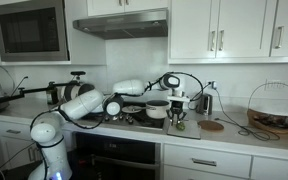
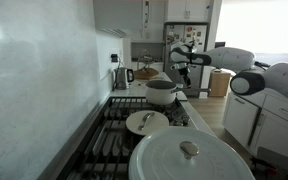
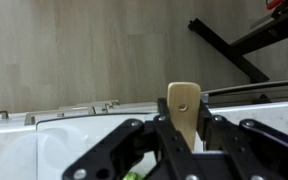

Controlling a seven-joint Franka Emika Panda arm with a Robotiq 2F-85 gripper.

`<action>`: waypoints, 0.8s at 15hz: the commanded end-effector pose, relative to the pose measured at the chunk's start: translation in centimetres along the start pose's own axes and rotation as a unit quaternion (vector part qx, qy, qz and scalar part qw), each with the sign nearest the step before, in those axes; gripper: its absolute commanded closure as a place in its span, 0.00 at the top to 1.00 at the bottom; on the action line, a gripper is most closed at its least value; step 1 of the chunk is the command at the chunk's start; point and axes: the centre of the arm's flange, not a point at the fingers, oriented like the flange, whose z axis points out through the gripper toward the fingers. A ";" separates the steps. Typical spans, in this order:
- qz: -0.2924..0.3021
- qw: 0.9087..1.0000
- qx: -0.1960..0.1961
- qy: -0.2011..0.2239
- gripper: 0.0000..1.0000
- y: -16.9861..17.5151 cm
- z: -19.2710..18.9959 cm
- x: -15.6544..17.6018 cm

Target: Remove the wooden spatula from the chopping board and use it to stir the contents in the pot on the right side of the stove, return the wooden spatula to the chopping board

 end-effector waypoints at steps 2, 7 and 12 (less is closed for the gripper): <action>0.017 1.000 0.026 -0.002 0.07 -2.8 1.0 -1.0; 0.042 0.999 0.031 0.004 0.11 -3.0 1.4 -0.9; 0.064 0.997 0.031 0.004 0.77 -2.6 1.4 -0.7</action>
